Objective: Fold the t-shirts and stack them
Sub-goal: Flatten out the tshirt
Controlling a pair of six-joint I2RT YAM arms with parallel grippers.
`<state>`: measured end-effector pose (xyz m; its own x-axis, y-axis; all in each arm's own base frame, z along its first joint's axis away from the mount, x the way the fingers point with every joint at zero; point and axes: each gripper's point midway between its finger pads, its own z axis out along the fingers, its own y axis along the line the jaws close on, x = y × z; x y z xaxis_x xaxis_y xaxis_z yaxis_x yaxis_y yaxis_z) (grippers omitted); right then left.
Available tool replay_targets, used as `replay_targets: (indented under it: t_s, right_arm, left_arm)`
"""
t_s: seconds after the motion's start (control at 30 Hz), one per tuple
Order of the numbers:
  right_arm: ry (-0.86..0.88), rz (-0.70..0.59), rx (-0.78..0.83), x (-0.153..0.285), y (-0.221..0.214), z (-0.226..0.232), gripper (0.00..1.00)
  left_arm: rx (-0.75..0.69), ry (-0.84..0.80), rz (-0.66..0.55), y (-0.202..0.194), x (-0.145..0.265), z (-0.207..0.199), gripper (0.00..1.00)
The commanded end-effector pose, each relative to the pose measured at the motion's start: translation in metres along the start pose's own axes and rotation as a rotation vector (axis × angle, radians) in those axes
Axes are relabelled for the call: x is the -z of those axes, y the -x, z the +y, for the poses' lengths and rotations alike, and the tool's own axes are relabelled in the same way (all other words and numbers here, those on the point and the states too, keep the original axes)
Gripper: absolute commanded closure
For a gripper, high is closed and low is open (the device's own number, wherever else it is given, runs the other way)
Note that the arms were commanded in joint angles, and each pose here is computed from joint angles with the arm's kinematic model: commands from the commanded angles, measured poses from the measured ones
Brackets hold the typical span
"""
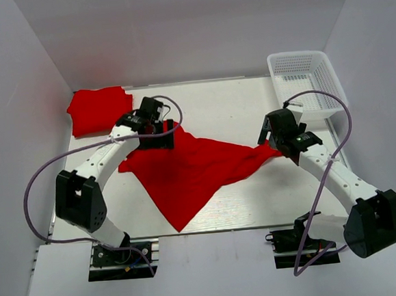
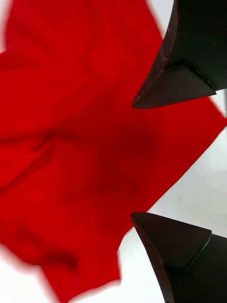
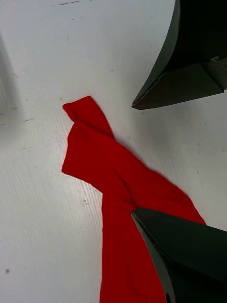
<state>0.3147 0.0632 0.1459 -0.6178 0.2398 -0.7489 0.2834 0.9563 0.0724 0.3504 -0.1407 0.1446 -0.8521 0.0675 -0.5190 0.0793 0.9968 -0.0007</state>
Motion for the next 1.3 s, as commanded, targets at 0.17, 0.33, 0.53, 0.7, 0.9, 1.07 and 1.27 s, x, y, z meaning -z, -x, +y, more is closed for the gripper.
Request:
replay_targets:
  t_s: [0.17, 0.33, 0.53, 0.7, 0.9, 1.07, 1.27]
  right_arm:
    - [-0.014, 0.053, -0.014, 0.004, -0.032, -0.017, 0.10]
    - [-0.015, 0.051, -0.024, 0.005, -0.039, -0.023, 0.10]
    - [0.032, 0.096, 0.015, 0.002, -0.052, -0.018, 0.10]
    - [0.056, 0.118, 0.032, 0.001, -0.055, -0.017, 0.10]
    - [0.032, 0.143, 0.056, 0.000, -0.064, -0.026, 0.10]
    - [0.020, 0.153, 0.058, 0.000, -0.066, -0.031, 0.10]
    - [0.031, 0.165, 0.056, -0.001, -0.068, -0.031, 0.10]
  left_arm:
    - [0.004, -0.185, 0.075, -0.080, 0.037, -0.046, 0.00]
    - [-0.026, -0.250, 0.113, -0.124, 0.056, -0.062, 0.00]
    - [-0.063, -0.313, 0.257, -0.203, 0.055, -0.083, 0.00]
    - [-0.132, -0.370, 0.300, -0.242, 0.074, -0.108, 0.00]
    - [-0.197, -0.210, 0.380, -0.280, 0.060, -0.096, 0.00]
    - [-0.186, -0.092, 0.332, -0.277, 0.058, -0.081, 0.02]
    - [-0.142, -0.088, 0.271, -0.276, 0.050, -0.073, 0.06]
